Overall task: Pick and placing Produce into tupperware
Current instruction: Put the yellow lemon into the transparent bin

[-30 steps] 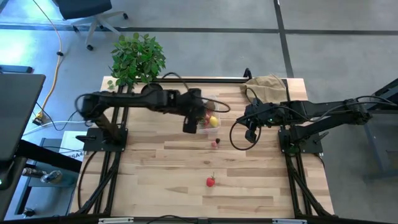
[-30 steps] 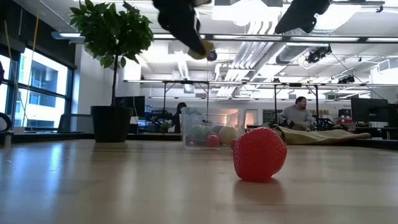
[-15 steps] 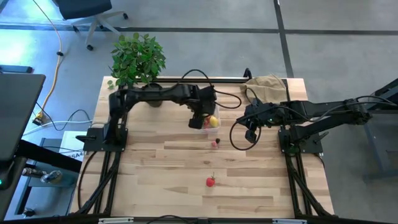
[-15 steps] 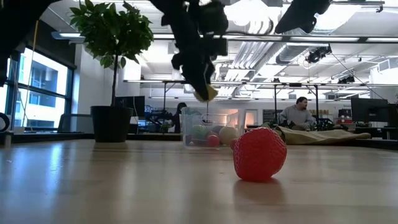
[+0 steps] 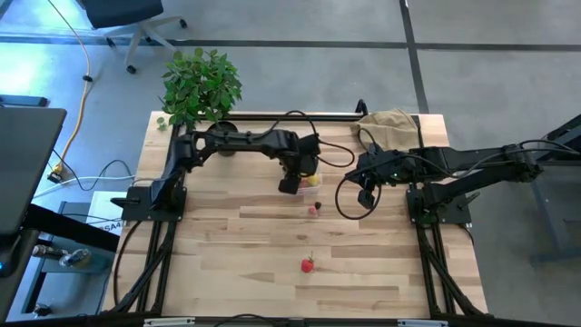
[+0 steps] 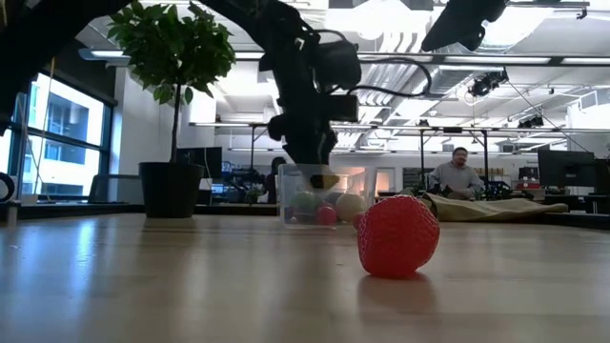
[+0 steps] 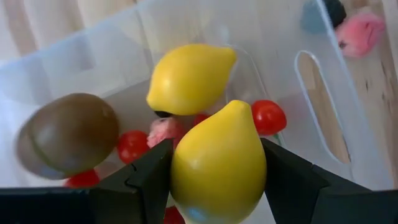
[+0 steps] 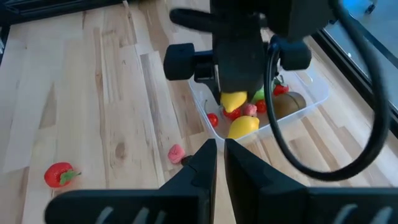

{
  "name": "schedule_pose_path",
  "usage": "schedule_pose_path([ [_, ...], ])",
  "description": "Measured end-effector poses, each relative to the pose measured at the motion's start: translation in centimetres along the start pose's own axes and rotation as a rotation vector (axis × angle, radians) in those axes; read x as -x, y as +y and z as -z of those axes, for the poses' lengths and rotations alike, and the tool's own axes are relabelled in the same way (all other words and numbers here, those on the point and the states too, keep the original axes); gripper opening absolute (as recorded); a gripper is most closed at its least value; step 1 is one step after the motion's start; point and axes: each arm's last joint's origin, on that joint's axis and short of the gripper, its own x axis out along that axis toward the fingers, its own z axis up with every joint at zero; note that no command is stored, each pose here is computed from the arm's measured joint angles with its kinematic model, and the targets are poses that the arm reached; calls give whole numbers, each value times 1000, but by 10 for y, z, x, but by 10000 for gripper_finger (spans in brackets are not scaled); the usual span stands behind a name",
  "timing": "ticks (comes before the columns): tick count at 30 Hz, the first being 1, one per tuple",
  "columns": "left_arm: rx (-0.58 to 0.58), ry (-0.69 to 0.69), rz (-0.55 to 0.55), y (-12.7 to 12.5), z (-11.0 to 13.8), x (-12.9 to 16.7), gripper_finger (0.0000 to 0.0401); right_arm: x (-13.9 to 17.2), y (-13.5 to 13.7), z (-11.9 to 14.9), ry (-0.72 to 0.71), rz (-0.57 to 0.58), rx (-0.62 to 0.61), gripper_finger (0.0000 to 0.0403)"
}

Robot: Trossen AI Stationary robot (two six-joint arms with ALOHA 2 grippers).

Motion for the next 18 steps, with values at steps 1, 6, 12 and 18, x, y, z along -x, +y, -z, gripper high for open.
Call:
schedule_pose_path([
  [1,1,3,4,0,0,-2,201,0,0,0,0,0,0,24],
  [6,-4,0,7,0,0,-2,202,0,0,0,0,1,0,24],
  [12,-3,1,8,0,0,-2,217,0,0,0,0,0,0,24],
  [18,-21,3,7,0,0,-2,242,0,0,0,0,1,0,24],
])
